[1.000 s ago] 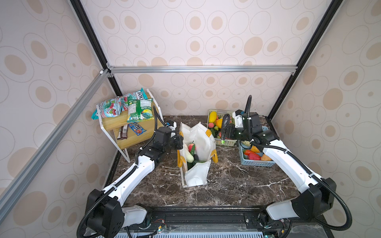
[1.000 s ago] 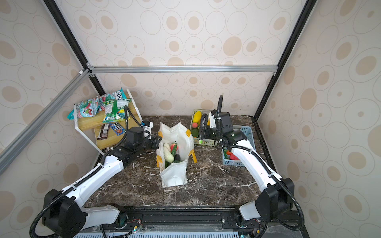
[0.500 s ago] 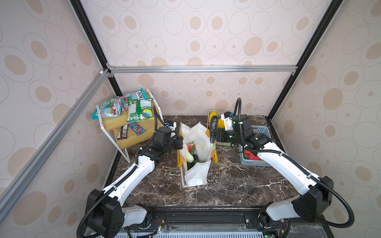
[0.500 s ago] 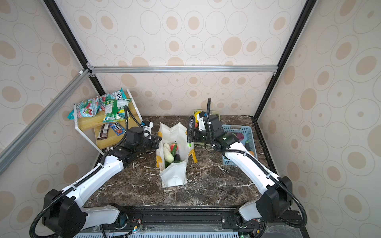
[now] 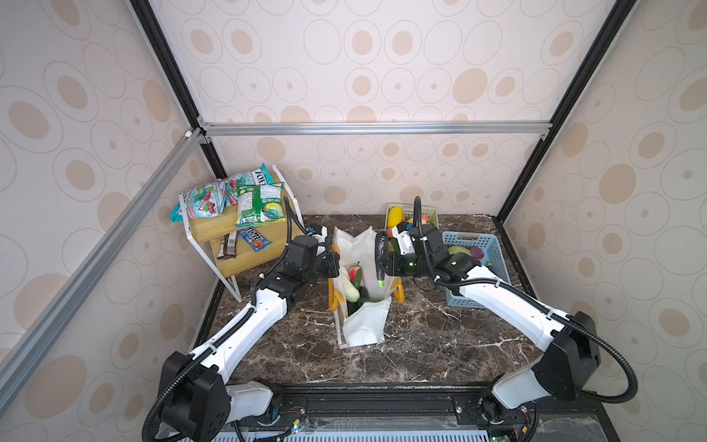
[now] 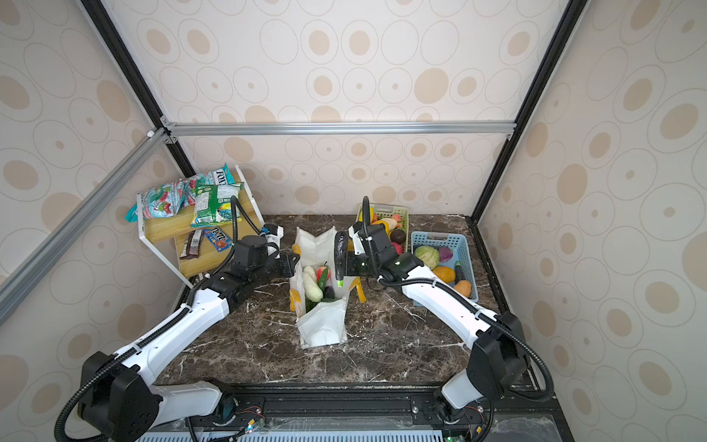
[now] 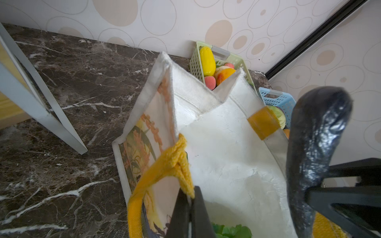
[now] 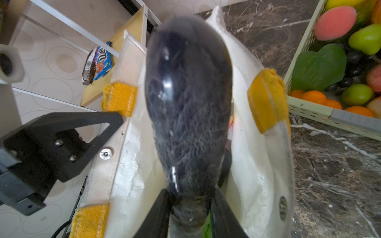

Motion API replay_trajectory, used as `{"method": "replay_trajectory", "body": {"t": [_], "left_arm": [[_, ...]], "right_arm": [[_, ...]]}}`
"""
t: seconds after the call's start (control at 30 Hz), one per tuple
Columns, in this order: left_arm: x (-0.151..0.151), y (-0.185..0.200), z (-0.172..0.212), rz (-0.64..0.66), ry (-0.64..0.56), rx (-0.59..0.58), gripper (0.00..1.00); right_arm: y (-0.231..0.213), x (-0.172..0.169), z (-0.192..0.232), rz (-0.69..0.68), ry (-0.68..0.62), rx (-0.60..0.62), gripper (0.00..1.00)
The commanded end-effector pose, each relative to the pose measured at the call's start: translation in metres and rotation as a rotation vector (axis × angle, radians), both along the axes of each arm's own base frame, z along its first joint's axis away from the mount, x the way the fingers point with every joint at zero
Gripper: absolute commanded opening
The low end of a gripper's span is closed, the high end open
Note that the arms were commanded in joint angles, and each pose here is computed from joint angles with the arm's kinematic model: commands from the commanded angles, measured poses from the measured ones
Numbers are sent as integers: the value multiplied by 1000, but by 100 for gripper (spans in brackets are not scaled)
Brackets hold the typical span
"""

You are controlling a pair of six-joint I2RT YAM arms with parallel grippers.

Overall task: Place the food into the grocery bag and tie it
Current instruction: 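Lower the dark eggplant into the bag and open the right gripper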

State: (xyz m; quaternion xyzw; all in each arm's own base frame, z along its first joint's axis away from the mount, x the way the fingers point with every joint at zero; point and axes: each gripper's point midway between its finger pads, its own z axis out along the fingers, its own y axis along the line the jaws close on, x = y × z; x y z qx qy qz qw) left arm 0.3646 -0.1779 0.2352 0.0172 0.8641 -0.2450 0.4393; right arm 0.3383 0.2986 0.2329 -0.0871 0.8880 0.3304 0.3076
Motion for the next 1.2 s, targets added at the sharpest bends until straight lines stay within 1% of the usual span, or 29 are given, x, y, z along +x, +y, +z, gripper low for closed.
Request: {"method": "replay_trajectory", "body": {"t": [0.0, 0.27, 0.7, 0.83, 1.17], "left_arm": [[-3, 1, 26, 5, -55, -25, 0], [-4, 2, 25, 8, -57, -27, 0], [-6, -5, 27, -30, -72, -36, 0], [-10, -14, 33, -81, -101, -62, 0], [-17, -26, 36, -156, -136, -82, 0]], "right_arm": [[9, -4, -13, 15, 27, 4, 34], [14, -5, -44, 25, 93, -40, 35], [17, -3, -71, 26, 166, -102, 35], [17, -2, -77, 39, 195, -153, 36], [11, -1, -101, 67, 243, -278, 39]]}}
